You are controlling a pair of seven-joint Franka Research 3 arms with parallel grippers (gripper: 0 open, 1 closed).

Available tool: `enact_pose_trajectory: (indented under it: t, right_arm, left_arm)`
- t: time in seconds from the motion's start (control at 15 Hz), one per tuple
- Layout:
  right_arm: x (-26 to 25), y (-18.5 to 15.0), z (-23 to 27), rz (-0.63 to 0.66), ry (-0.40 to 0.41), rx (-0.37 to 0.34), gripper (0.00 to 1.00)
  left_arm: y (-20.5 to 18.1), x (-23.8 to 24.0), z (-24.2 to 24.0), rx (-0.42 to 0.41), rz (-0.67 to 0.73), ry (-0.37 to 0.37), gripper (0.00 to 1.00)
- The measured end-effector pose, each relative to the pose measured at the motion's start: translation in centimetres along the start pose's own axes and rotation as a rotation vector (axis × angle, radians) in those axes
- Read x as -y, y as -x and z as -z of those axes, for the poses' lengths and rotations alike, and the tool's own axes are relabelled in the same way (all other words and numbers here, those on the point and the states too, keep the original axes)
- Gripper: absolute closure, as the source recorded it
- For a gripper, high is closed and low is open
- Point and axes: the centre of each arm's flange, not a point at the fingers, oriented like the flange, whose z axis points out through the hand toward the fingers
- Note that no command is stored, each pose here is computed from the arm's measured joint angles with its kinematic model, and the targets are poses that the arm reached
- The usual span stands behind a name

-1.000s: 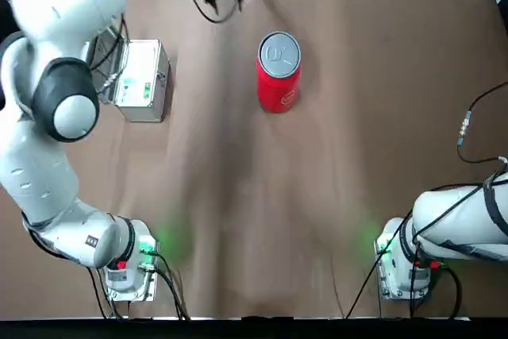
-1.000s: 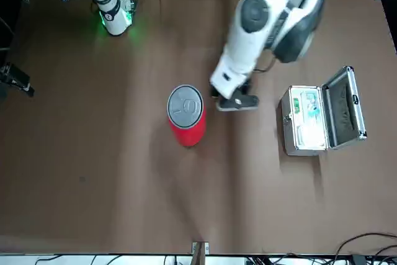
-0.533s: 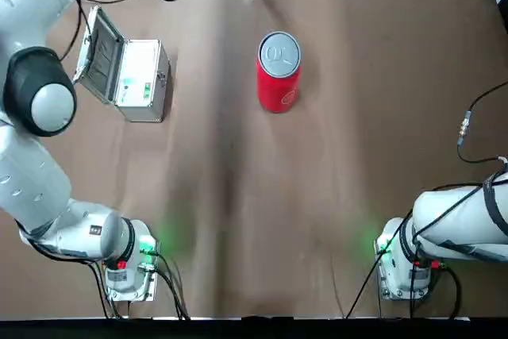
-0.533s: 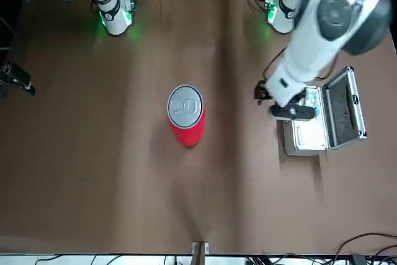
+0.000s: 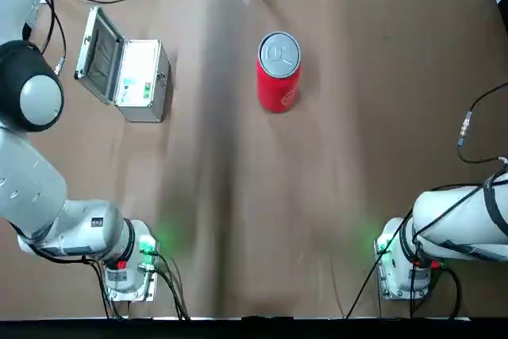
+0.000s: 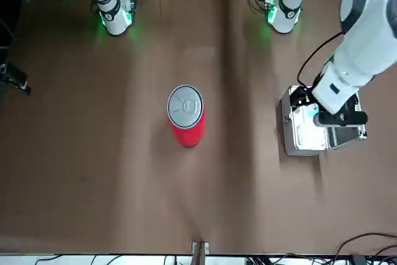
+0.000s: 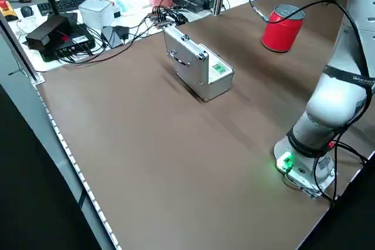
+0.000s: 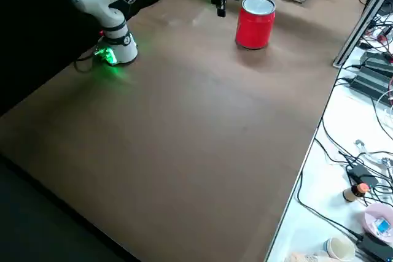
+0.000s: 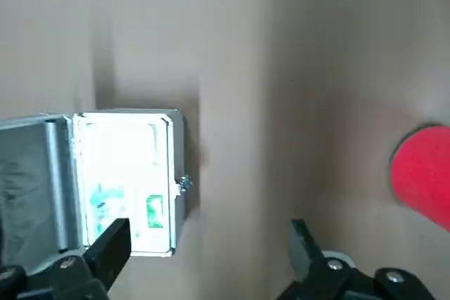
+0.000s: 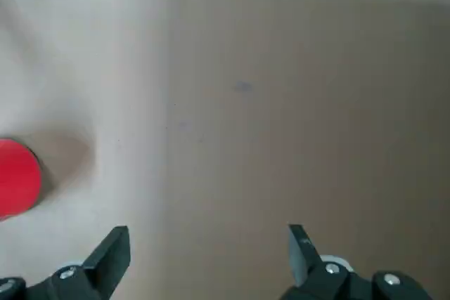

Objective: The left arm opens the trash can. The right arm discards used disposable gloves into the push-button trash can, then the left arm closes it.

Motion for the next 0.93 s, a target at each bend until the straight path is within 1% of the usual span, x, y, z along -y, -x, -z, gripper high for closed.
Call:
enact_pose_trajectory:
  t: [0.2, 0.33, 0.6, 0.93]
  right_arm:
    - [0.0, 0.0, 0.0, 0.000, 0.001, 0.001, 0.01]
    - [0.0, 0.0, 0.0, 0.000, 0.001, 0.003, 0.01]
    - [0.0, 0.0, 0.0, 0.001, 0.003, 0.003, 0.01]
    - [-0.1, 0.0, 0.0, 0.002, 0.013, 0.003, 0.01]
  left_arm:
    - [0.0, 3.7, 1.8, -0.035, 0.017, -0.040, 0.01]
    - [0.7, 5.0, 3.3, -0.057, 0.024, -0.051, 0.01]
    - [2.6, 5.2, 3.0, -0.062, 0.009, -0.057, 0.00]
    - [2.8, 5.1, 2.3, -0.066, 0.003, -0.058, 0.01]
